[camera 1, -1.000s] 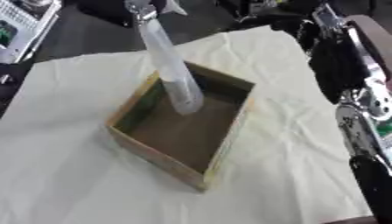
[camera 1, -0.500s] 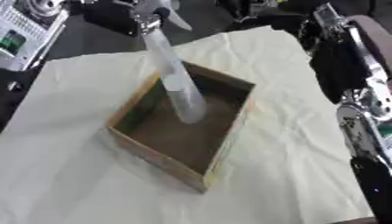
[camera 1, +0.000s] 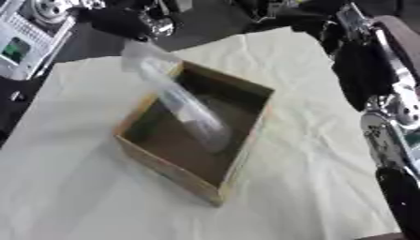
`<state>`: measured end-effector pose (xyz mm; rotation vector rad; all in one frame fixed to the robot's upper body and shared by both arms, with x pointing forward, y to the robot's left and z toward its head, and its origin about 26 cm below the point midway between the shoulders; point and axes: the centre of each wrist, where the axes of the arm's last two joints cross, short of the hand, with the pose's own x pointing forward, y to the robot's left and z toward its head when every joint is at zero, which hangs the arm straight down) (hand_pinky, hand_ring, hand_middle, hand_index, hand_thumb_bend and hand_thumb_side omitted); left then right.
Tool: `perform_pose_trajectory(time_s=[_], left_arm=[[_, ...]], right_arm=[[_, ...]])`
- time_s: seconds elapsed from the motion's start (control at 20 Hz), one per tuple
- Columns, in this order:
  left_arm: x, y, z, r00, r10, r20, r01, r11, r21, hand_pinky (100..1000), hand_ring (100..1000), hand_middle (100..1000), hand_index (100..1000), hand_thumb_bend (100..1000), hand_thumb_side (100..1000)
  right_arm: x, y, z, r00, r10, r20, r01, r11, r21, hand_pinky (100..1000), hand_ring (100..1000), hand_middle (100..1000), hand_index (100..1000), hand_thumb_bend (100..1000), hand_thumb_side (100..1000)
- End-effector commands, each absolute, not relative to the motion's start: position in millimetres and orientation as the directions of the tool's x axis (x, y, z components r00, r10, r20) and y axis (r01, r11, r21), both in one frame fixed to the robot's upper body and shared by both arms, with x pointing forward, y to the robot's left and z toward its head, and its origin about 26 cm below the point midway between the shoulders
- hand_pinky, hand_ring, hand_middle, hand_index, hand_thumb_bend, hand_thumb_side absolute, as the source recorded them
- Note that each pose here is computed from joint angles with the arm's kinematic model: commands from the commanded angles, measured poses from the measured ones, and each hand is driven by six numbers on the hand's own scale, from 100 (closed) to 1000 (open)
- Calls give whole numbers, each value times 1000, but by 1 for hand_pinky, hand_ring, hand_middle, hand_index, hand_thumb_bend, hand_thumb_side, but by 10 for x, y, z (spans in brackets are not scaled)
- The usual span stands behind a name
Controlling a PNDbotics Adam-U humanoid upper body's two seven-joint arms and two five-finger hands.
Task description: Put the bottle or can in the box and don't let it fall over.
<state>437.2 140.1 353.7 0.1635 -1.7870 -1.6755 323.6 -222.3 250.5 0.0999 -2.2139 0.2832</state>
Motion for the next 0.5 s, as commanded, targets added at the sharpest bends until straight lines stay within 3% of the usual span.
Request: perform_pose_trajectory(time_s=[0.05, 0.5], left_arm=[[4336, 1409, 3641, -778, -512, 364, 327, 163, 931, 841, 698, 732, 715, 100, 628], [4356, 1436, 3609, -769, -507, 389, 334, 201, 921, 867, 729, 749, 716, 100, 682]], right_arm=[[3231, -2233, 2552, -623, 24, 782, -170, 971, -166, 973, 734, 777, 816, 100, 739], [3226, -2241, 2546, -622, 23, 783, -171, 971, -165, 974, 734, 777, 816, 100, 743]])
